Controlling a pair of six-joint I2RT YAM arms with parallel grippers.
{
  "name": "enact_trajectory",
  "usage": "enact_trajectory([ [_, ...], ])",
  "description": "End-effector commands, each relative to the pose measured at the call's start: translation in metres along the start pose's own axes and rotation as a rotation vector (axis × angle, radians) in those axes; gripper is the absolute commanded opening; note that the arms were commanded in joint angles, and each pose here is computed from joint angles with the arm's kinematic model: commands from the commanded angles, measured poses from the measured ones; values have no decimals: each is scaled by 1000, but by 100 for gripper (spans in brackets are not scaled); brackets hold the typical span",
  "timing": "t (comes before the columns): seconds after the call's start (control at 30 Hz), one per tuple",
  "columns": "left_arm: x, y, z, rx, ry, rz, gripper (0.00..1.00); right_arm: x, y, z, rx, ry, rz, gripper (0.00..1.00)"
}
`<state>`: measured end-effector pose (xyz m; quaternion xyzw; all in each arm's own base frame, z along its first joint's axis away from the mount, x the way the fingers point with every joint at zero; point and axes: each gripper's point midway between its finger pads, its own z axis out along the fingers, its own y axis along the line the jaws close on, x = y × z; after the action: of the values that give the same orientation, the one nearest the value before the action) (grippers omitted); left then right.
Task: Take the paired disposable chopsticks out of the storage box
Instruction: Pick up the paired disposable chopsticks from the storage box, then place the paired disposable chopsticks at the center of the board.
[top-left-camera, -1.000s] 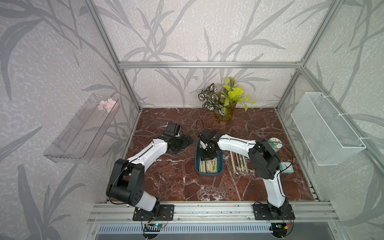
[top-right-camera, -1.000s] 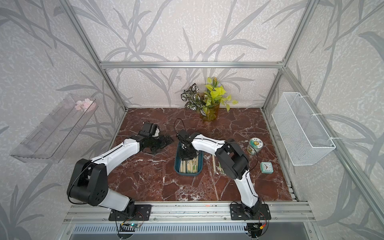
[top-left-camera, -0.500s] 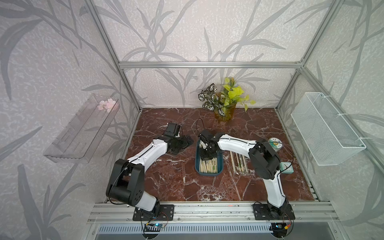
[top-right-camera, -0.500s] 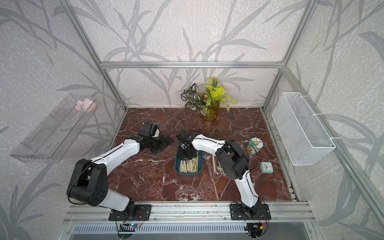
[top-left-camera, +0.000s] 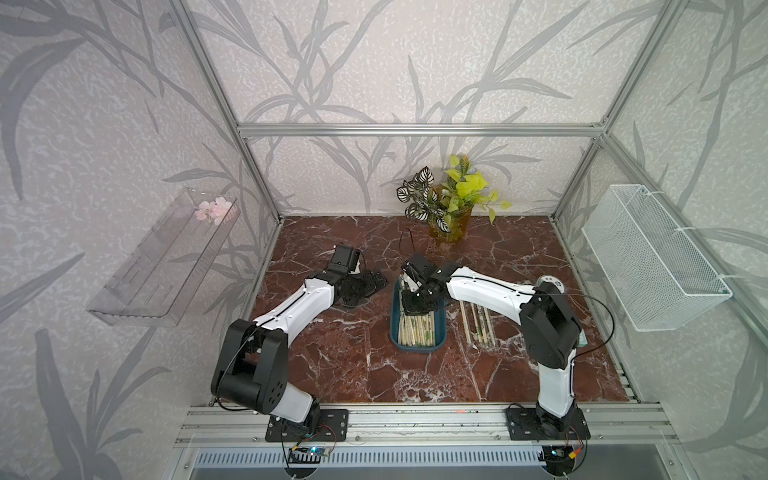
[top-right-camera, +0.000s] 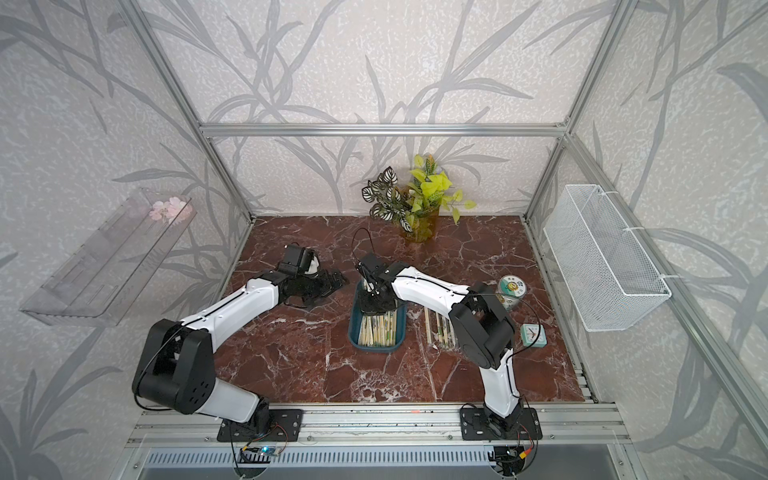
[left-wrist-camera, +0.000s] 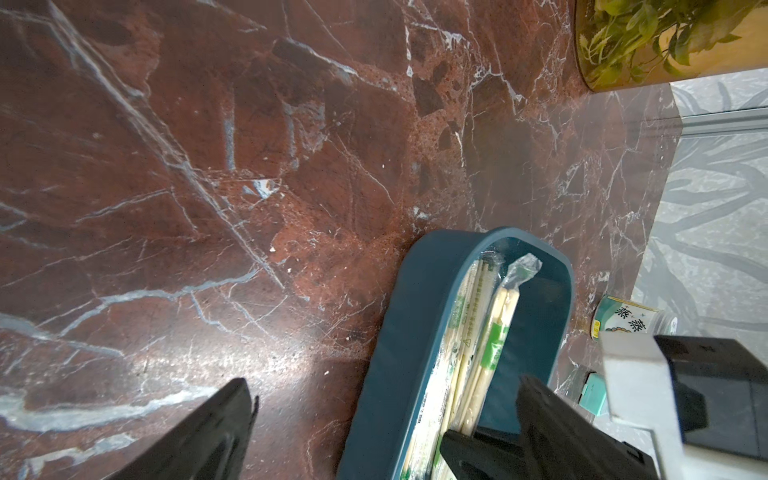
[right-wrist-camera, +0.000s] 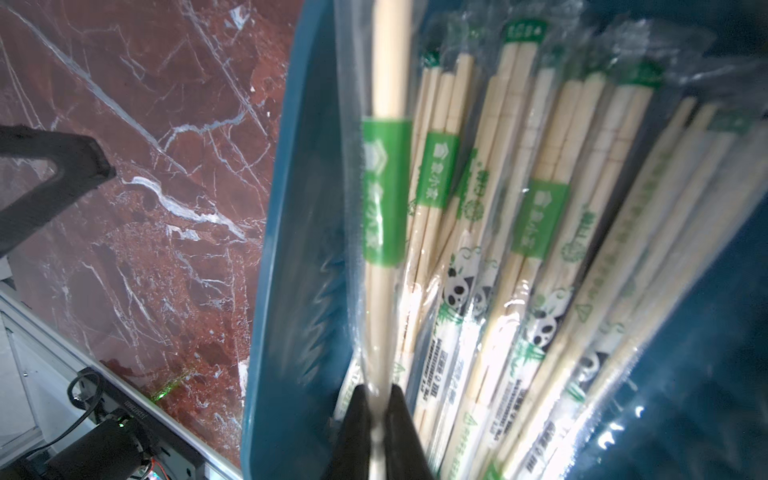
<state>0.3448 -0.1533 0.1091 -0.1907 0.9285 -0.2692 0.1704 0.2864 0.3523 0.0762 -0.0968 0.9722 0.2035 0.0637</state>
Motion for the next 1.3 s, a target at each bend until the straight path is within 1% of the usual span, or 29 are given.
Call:
enact_trajectory([
  [0.0, -5, -10, -11, 35, -24, 24, 100, -5, -2, -19, -6, -42, 21, 5],
  [0.2, -7, -15, -18, 42, -29, 40, 100, -20, -12, -47, -36, -104, 64, 4],
  [0.5, -5, -21, -24, 61, -23, 46, 100, -40, -37, -86, -96, -181, 136, 3],
  [0.63, -5, -21, -26, 60, -24, 46, 100, -42, -44, -86, -158, -170, 164, 3],
  [0.67, -4, -21, -26, 61, -22, 45, 100, -43, -41, -95, -196, -189, 160, 3],
  [0.83, -3, -21, -26, 64, -17, 43, 100, -41, -35, -90, -293, -164, 131, 2],
  [1.0, -3, -23, -26, 69, -20, 45, 100, -35, -53, -85, -246, -166, 158, 2],
  [1.1, -2, -24, -26, 74, -15, 42, 100, -32, -71, -89, -205, -177, 195, 2],
  [1.13, -2, -24, -25, 75, -13, 42, 100, -31, -79, -91, -187, -183, 210, 2],
  [1.17, -1, -25, -25, 77, -10, 43, 100, -30, -86, -94, -160, -191, 188, 2],
  [1.27, 1, -28, -25, 83, -7, 46, 100, -25, -107, -101, -76, -201, 184, 2],
])
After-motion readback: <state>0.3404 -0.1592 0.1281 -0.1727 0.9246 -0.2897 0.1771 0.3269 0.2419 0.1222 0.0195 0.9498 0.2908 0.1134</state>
